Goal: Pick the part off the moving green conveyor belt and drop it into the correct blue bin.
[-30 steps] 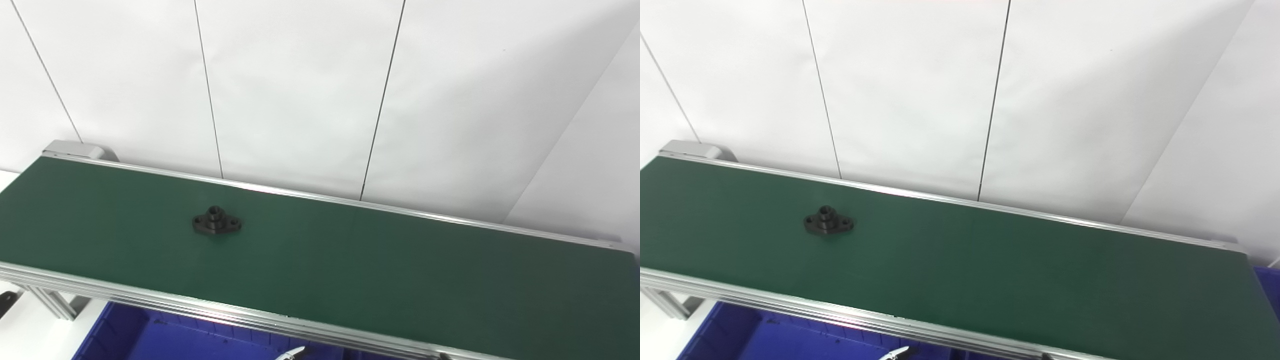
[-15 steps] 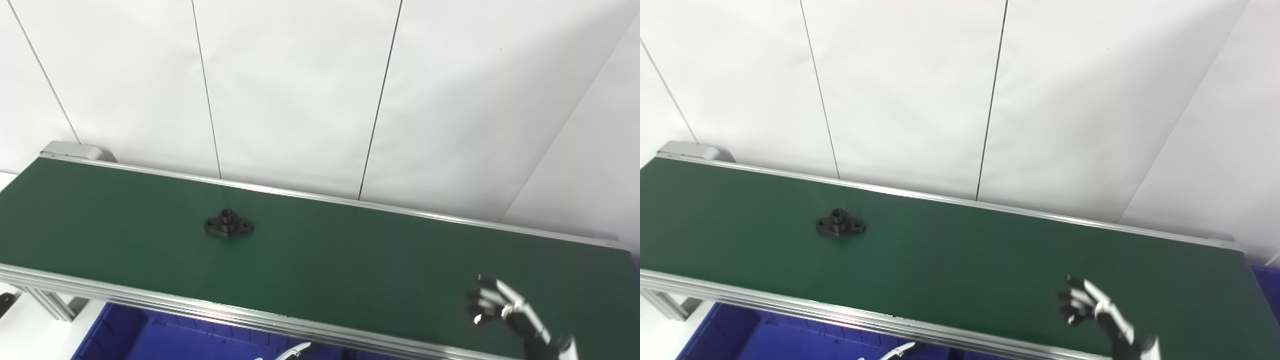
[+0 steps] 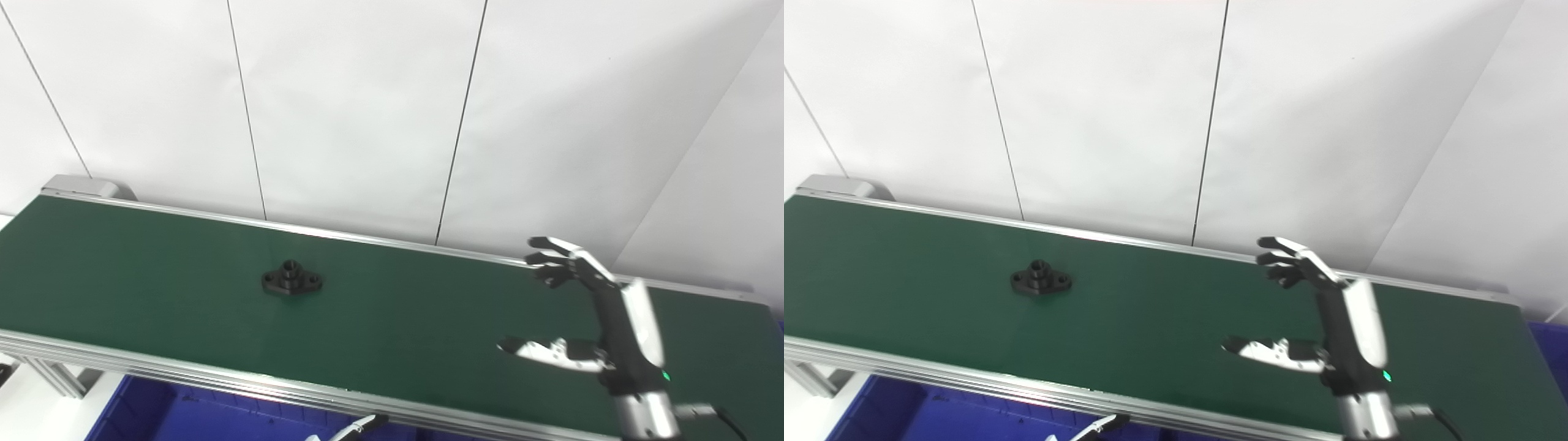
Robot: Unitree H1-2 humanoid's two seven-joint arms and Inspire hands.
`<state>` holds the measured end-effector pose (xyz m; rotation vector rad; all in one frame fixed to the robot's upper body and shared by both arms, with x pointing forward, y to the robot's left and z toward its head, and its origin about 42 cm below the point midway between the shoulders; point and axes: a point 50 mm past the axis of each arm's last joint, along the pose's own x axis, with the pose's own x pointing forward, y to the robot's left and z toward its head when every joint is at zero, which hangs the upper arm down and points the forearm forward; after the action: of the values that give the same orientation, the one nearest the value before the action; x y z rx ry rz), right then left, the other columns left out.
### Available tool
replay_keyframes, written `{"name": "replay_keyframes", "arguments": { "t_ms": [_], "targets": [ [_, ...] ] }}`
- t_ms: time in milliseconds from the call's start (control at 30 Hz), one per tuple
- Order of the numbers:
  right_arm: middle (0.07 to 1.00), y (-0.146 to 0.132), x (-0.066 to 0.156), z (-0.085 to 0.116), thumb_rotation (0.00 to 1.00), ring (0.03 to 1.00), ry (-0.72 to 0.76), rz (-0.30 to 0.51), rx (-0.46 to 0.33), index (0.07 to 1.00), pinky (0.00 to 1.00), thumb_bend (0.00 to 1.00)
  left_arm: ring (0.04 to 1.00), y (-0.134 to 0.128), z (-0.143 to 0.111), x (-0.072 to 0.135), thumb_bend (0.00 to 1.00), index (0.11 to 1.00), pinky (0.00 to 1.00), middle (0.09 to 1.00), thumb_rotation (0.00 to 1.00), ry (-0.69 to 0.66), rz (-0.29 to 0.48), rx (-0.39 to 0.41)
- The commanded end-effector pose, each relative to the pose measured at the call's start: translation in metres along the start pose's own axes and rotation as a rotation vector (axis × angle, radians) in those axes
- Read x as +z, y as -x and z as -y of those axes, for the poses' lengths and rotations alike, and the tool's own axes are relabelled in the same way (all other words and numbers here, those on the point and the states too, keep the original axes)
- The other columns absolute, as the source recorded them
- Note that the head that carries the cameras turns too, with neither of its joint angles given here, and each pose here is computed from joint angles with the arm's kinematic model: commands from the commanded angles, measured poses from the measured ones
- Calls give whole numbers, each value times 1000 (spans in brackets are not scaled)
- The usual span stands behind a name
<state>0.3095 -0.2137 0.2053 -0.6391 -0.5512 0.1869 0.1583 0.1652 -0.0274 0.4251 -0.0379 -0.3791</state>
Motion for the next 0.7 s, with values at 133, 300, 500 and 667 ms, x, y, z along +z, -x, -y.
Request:
{"name": "replay_keyframes", "arguments": {
  "t_ms": [133, 300, 500, 667],
  "targets": [
    [727, -49, -5, 1, 330, 708, 78, -57, 78, 814, 651, 844, 892, -8, -5, 9, 868, 875, 805, 906, 516, 29, 56, 14],
    [736, -72, -8, -7, 348, 723, 113, -78, 114, 819, 645, 850, 890, -8, -6, 9, 873, 875, 796, 906, 519, 34, 51, 6],
    [725, -95, -3, -17, 381, 712, 161, -52, 150, 821, 660, 856, 891, -8, -6, 10, 857, 875, 803, 909, 497, 24, 61, 2],
    [711, -112, 2, -29, 393, 712, 187, -38, 178, 810, 662, 874, 891, -10, -7, 10, 850, 877, 805, 912, 484, 22, 63, 4]
  ]
}}
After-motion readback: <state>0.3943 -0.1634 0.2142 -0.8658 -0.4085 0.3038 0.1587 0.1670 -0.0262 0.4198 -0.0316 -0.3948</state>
